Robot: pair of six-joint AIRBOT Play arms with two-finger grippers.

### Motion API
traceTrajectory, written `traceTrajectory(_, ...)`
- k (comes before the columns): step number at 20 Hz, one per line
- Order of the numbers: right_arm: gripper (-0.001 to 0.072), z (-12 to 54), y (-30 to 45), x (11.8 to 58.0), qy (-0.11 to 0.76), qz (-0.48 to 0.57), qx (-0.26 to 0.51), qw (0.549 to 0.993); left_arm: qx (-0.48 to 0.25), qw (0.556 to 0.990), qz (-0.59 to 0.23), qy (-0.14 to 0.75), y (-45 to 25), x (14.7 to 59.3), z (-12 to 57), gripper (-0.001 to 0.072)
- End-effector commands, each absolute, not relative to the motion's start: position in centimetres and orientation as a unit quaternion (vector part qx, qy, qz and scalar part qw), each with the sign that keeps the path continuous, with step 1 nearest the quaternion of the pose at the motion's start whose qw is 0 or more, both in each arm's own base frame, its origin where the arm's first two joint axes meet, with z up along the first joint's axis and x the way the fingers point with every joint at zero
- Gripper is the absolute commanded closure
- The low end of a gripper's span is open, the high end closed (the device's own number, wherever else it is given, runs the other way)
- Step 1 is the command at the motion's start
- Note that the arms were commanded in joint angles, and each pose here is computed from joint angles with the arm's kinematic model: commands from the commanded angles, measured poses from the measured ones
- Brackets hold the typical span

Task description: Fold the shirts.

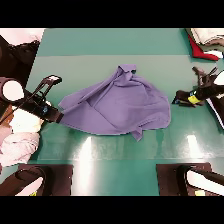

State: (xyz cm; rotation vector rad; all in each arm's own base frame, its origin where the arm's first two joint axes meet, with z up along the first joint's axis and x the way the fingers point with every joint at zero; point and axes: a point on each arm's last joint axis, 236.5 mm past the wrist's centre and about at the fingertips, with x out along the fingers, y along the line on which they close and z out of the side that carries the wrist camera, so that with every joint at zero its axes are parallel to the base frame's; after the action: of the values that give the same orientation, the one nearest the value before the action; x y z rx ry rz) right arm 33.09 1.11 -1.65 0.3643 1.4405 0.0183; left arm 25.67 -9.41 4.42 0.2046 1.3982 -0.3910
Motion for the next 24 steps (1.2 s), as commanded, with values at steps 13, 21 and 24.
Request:
traceTrajectory(13, 0.0284, -7.6, 2.0, 27.9, 0.709, -0.007, 0.185, 0.68, 0.091, 0.752, -0.176, 0.629, -9.5, 26.2, 4.2, 0.0682)
traceTrajectory(21, 0.0377, -8.2, 4.3, 28.6, 0.708, 0.018, 0.17, 0.685, 0.089, 0.751, -0.176, 0.63, -9.5, 26.1, 4.2, 0.0683)
traceTrajectory(24, 0.0547, -8.7, 4.3, 27.7, 0.724, 0.019, 0.166, 0.67, 0.089, 0.751, -0.176, 0.63, -9.5, 26.1, 4.2, 0.0682)
